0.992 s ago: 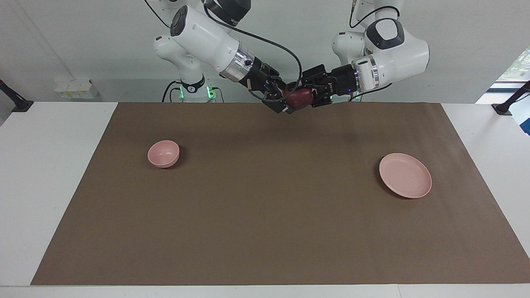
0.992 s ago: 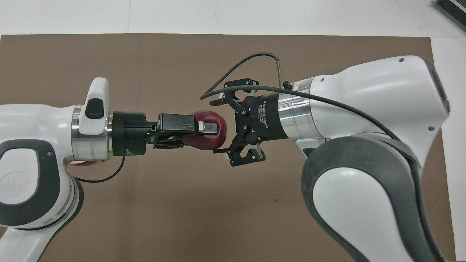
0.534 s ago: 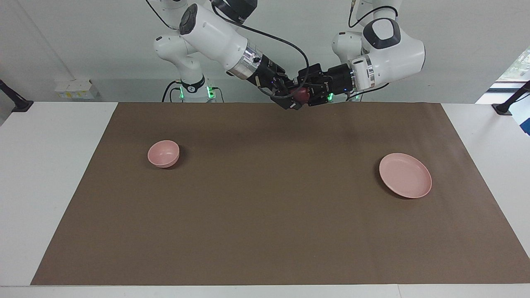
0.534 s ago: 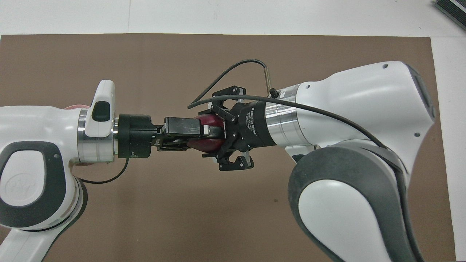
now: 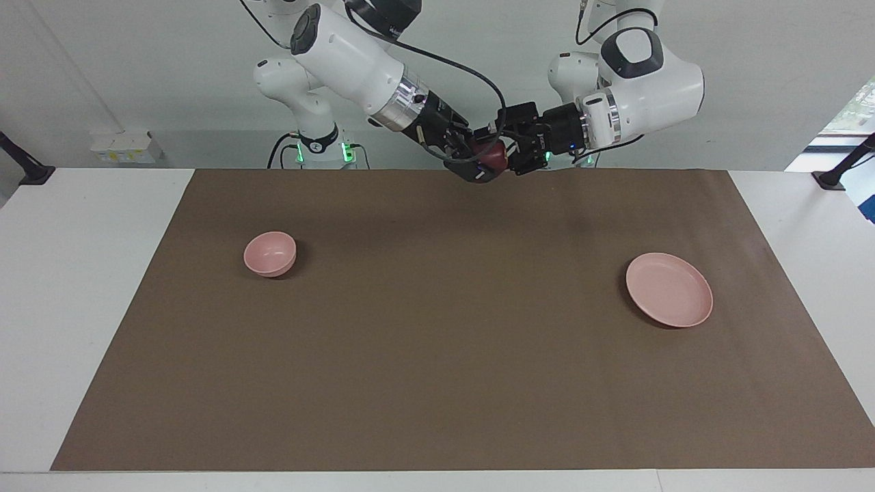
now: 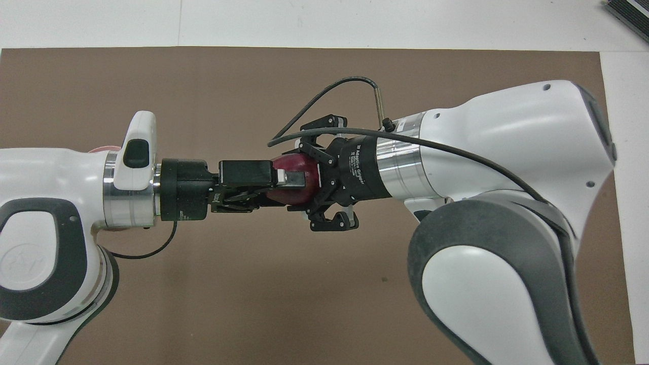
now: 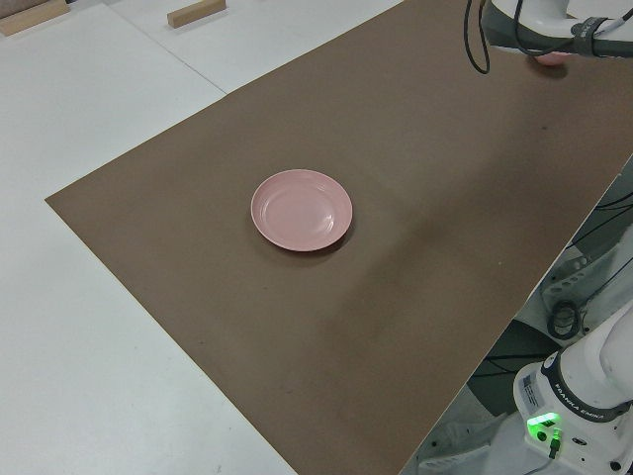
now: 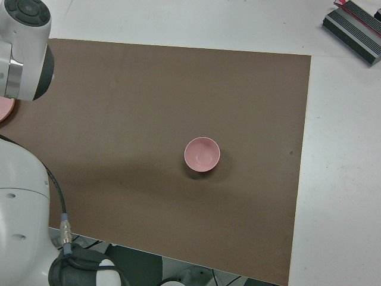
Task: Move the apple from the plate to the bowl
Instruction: 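Close the right gripper on the apple held by the left gripper, then open the left gripper and pull back while the right gripper carries apple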
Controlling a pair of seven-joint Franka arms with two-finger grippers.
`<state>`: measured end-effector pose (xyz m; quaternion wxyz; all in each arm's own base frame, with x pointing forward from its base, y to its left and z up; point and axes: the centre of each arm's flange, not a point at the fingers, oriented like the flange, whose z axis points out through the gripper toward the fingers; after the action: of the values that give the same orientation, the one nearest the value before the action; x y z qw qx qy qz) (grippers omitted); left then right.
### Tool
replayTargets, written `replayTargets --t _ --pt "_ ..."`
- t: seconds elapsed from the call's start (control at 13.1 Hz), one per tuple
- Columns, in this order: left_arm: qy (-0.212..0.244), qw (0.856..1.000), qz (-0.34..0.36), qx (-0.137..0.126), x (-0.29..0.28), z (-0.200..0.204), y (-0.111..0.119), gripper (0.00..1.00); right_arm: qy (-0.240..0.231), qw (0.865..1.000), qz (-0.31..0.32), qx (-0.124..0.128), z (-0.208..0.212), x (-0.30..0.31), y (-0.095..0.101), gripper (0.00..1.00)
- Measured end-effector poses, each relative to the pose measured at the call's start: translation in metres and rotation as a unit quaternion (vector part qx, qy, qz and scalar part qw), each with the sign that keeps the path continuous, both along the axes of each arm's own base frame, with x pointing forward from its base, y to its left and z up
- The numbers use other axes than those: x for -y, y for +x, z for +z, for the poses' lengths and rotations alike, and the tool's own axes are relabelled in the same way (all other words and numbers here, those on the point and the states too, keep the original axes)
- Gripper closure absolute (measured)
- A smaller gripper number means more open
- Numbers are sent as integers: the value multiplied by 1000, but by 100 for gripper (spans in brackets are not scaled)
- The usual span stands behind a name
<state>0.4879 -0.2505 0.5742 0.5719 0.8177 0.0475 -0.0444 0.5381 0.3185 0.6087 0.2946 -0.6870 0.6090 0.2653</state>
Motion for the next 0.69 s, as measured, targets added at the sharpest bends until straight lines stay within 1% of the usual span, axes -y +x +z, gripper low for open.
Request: replayTargets --t 0.08,0.15,0.31,0.46,0.53,0.61,0.69 --pt "0 1000 2 -1 -2 1 0 0 -1 1000 1 2 0 0 0 24" --pt "-1 1000 4 -2 -4 1 1 0 -5 1000 7 10 0 1 0 24" --pt "-1 1000 16 -7 -13 2 6 0 -19 998 33 46 1 9 5 24" --pt "16 999 34 -9 -32 11 9 0 -46 992 71 91 0 25 11 24" --pt "48 998 41 -7 -42 18 10 0 -56 988 90 115 2 33 14 24" --pt "93 995 47 -2 -50 28 10 0 -66 982 112 134 3 41 15 24" --pt "156 986 55 4 -56 41 10 0 -83 973 148 155 4 52 16 24"
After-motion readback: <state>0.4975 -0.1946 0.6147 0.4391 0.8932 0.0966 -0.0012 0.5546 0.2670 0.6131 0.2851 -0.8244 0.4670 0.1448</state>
